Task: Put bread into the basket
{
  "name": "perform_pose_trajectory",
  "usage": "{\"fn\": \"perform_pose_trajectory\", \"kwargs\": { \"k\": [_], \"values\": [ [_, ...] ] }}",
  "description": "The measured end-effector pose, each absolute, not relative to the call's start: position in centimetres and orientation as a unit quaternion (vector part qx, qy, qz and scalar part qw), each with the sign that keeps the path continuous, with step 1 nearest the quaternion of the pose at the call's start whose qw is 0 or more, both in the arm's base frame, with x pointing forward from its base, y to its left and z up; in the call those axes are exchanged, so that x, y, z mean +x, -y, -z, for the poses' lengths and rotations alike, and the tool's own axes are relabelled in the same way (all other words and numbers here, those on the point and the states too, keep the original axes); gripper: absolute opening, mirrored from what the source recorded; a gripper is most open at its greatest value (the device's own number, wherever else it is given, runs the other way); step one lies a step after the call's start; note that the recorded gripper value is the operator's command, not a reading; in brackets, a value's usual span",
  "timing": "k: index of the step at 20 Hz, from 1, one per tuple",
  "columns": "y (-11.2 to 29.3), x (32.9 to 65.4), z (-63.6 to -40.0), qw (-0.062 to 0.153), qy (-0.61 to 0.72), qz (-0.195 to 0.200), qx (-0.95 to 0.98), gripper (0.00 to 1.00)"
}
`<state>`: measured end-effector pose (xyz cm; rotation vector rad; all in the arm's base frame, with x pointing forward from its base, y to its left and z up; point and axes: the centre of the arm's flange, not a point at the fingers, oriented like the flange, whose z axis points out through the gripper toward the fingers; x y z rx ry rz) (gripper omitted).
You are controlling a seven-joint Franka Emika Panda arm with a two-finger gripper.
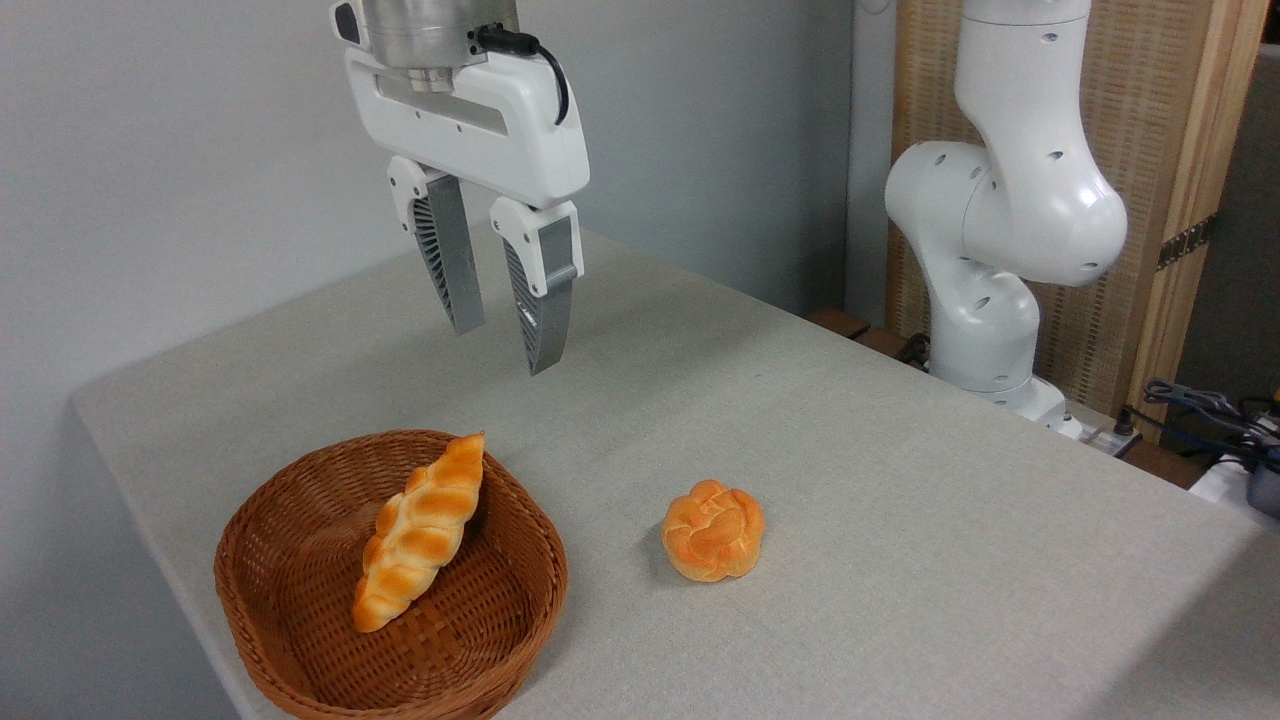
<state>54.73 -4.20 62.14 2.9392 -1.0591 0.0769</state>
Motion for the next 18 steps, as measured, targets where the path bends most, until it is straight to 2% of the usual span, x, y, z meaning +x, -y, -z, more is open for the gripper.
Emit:
{"fn": "perform_pose_trajectory", "kwargs": {
  "k": [13, 15, 18],
  "values": [
    [3.8, 54.4, -62.2, 0.008, 0.336, -0.024, 0.942, 1.00],
    [3.4, 53.5, -61.7, 0.009, 0.347, -0.020, 0.938, 1.00],
    [0.7, 51.4, -59.9, 0.012, 0.390, -0.017, 0.920, 1.00]
  ]
}}
